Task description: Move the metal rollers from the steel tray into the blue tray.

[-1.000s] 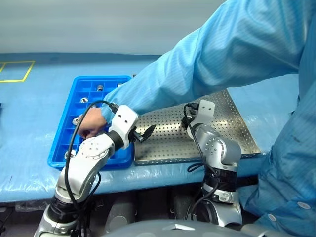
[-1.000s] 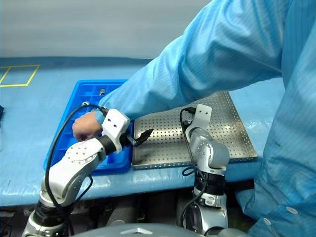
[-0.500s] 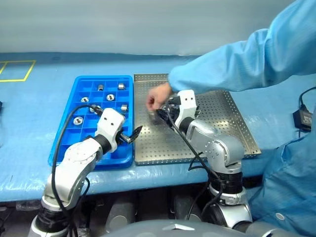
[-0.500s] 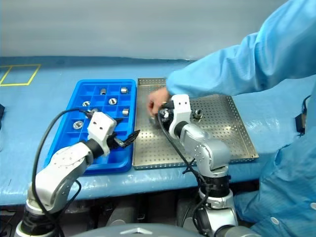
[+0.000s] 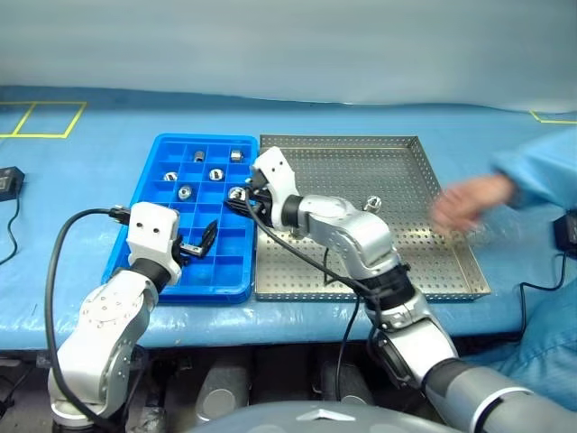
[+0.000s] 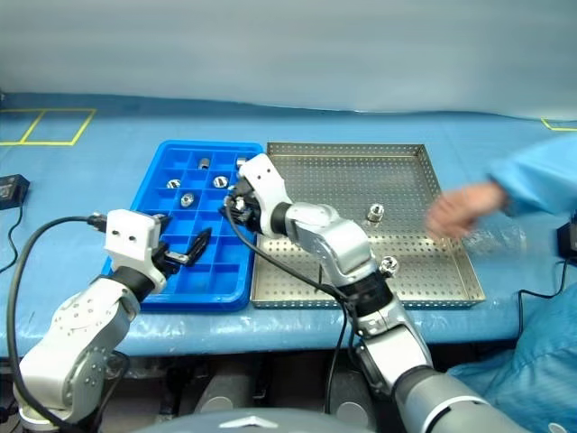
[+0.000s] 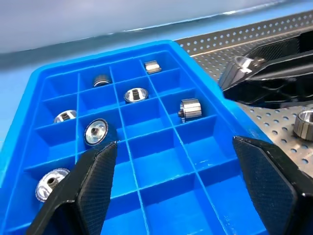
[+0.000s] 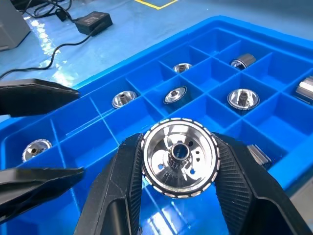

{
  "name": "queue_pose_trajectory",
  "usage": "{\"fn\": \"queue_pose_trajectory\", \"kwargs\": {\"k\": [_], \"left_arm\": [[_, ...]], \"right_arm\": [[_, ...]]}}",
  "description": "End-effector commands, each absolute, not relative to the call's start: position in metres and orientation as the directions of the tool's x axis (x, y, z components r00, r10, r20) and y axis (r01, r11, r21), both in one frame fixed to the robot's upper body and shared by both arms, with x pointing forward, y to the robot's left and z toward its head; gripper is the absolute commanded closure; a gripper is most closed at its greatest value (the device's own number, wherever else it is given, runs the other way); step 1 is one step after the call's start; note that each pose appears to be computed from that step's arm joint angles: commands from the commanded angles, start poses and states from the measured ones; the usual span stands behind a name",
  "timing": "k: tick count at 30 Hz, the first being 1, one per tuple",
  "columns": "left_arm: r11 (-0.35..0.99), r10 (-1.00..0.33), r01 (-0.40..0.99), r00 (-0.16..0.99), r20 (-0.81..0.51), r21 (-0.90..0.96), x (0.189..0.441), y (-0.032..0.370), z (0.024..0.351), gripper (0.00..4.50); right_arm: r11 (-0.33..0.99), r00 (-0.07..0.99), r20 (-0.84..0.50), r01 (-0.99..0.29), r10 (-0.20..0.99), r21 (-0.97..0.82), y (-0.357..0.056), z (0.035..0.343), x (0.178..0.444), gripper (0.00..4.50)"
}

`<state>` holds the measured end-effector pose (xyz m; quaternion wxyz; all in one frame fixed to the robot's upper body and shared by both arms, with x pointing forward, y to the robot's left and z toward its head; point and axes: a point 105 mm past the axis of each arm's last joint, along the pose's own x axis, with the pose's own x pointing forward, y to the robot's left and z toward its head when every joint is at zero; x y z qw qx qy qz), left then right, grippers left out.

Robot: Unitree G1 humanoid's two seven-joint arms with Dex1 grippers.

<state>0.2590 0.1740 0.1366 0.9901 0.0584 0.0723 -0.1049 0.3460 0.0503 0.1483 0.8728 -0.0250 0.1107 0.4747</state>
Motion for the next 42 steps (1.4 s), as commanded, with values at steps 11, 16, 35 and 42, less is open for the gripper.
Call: {"fn": "queue_pose_trajectory", "kwargs": {"k": [11,16,35,42], "left_arm": [[0.982,-0.153,0.167,0.977,-0.149,0.087,0.24,0.168,0.138,0.39],[0.984,-0.142,0.157,0.977,-0.157,0.089,0.237,0.168,0.137,0.39],[0.928,-0.362,0.371,0.92,-0.152,0.038,0.269,0.128,0.136,0.39],[0.854,-0.51,0.52,0.848,-0.146,0.035,0.296,0.102,0.144,0.39]], "right_arm": [[0.536,0.52,-0.163,-0.841,0.839,0.073,0.091,0.153,0.358,2.8],[0.557,0.533,-0.205,-0.827,0.821,0.079,0.09,0.14,0.364,2.8],[0.778,0.772,-0.171,-0.627,0.612,-0.045,-0.033,0.16,0.352,1.57],[0.756,0.76,-0.285,-0.637,0.583,-0.153,-0.068,0.14,0.311,1.57]]}}
